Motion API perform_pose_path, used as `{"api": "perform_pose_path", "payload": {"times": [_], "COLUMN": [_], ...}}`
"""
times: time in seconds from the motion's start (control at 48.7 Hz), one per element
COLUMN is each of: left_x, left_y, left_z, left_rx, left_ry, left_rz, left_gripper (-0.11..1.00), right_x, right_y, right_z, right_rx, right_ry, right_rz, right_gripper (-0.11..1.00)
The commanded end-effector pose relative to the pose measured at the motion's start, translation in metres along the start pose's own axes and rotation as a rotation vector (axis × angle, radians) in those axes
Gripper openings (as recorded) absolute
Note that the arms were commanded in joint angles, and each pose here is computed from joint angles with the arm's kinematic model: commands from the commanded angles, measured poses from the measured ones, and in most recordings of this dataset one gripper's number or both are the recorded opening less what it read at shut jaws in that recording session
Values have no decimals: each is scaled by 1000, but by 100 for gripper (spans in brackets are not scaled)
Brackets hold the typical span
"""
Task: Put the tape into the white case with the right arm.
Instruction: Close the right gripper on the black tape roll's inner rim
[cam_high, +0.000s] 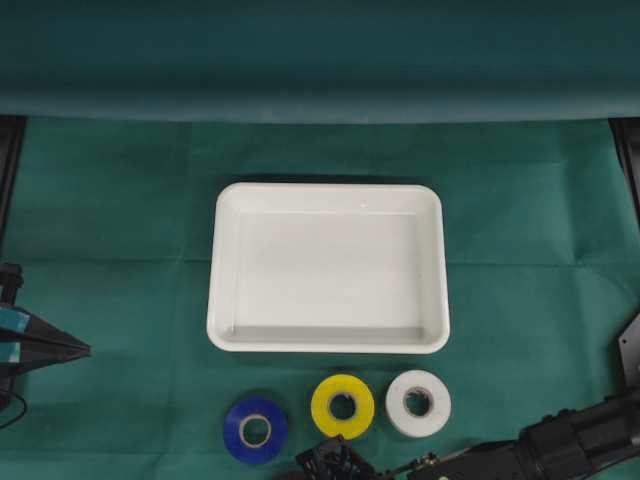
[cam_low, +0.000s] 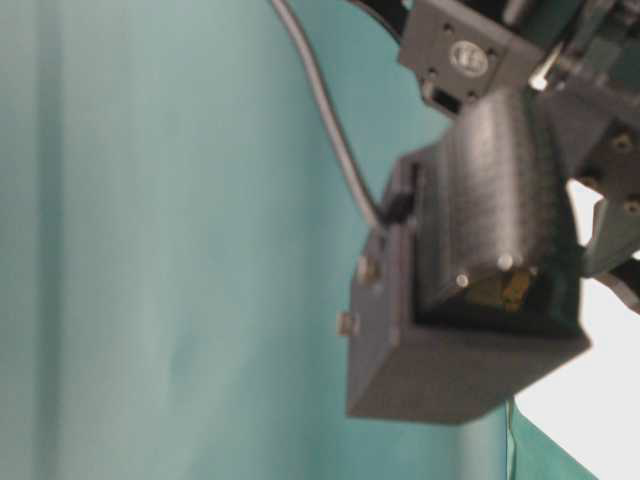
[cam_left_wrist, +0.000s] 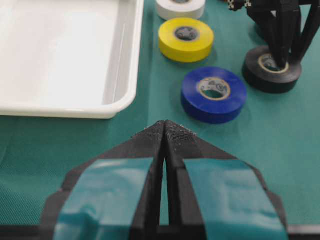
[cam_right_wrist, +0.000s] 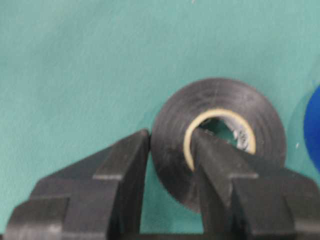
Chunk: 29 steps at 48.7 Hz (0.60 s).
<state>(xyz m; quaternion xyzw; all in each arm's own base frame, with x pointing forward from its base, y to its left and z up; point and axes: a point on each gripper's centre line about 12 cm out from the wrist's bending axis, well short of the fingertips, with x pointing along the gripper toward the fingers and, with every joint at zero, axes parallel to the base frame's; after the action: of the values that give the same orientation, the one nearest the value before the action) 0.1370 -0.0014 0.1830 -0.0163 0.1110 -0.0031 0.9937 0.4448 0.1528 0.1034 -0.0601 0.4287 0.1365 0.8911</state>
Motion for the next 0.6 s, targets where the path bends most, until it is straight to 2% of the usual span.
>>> {"api": "perform_pose_path", "payload": {"times": [0.0,0.328,0.575], "left_x": [1,1,1], "left_y": [0,0,0], "left_z": [4,4,4], "left_rx": [-1,-4,-3], "left_ry": [-9,-8,-8], "left_rz": [-2,-2,-2], "left_gripper": [0,0,0], "right_x": [-8,-11,-36], "right_y": [-1,-1,-1], "right_z": [14,15,29], "right_rx": [2,2,3], "right_ry": [-28,-25,-45], "right_rz": [-1,-2,-5], "right_gripper": [0,0,0]}}
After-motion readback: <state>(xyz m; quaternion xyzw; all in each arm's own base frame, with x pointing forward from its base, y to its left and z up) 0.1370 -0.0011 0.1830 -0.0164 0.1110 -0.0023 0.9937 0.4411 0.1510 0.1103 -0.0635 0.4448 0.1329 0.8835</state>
